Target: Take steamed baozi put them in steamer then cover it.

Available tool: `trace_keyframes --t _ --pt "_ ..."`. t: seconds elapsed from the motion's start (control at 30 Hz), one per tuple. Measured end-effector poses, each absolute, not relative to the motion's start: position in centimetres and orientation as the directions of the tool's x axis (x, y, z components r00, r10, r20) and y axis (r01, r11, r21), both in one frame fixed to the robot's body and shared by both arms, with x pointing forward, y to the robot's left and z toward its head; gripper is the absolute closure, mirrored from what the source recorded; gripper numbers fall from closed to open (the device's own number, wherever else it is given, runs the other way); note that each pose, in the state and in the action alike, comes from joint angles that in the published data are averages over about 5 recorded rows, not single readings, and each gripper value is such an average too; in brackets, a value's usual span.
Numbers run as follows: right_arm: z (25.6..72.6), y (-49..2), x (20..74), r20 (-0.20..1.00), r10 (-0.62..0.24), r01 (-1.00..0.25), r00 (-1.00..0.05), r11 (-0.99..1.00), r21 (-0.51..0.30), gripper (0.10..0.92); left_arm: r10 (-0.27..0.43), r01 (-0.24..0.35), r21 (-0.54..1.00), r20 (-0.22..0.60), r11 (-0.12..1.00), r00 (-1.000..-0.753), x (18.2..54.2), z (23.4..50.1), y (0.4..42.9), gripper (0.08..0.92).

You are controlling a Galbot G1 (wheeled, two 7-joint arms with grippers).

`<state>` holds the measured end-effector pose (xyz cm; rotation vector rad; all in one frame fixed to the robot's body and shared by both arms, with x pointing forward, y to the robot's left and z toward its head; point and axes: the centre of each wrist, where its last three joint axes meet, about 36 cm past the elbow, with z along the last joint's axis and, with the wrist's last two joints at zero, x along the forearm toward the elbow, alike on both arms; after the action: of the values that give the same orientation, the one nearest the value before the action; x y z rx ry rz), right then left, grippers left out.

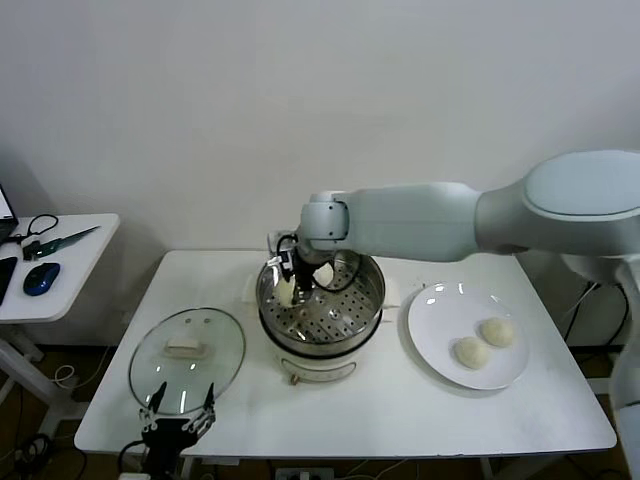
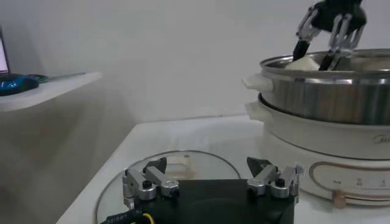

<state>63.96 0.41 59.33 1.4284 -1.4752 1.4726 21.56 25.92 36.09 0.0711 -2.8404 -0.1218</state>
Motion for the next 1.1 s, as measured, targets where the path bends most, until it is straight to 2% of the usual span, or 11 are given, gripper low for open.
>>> trace_keyframes --t 0.33,0.53,0.67,0.83,0.97,1.1 --pt "58.6 0.6 64.0 0.932 -0.269 -0.93 -0.244 -0.207 -0.303 0.211 -0.061 -0.037 0.088 0.29 0.995 -0.955 21.5 36.0 25.8 0.177" --pt "61.2 -2.3 64.7 0.933 -0.272 -0.925 -0.235 -0.231 -0.301 0.2 -0.064 -0.039 0.091 0.29 0.995 -0.955 21.4 36.1 25.8 0.177" --pt "64.1 -7.5 65.7 0.942 -0.25 -0.93 -0.225 -0.234 -0.284 0.199 -0.062 -0.037 0.089 0.286 0.995 -0.956 21.5 36.2 25.6 0.177" --pt "67.1 -16.9 66.5 0.957 -0.202 -0.945 -0.206 -0.211 -0.248 0.2 -0.06 -0.036 0.089 0.285 0.995 -0.957 21.7 36.3 25.7 0.177" --pt "67.0 -24.4 65.7 0.967 -0.175 -0.962 -0.185 -0.168 -0.214 0.2 -0.061 -0.037 0.091 0.285 0.995 -0.957 21.8 36.4 25.8 0.177" --pt "64.8 -30.7 64.3 0.974 -0.153 -0.976 -0.168 -0.114 -0.187 0.2 -0.064 -0.04 0.09 0.286 0.995 -0.956 22.0 36.4 25.9 0.177"
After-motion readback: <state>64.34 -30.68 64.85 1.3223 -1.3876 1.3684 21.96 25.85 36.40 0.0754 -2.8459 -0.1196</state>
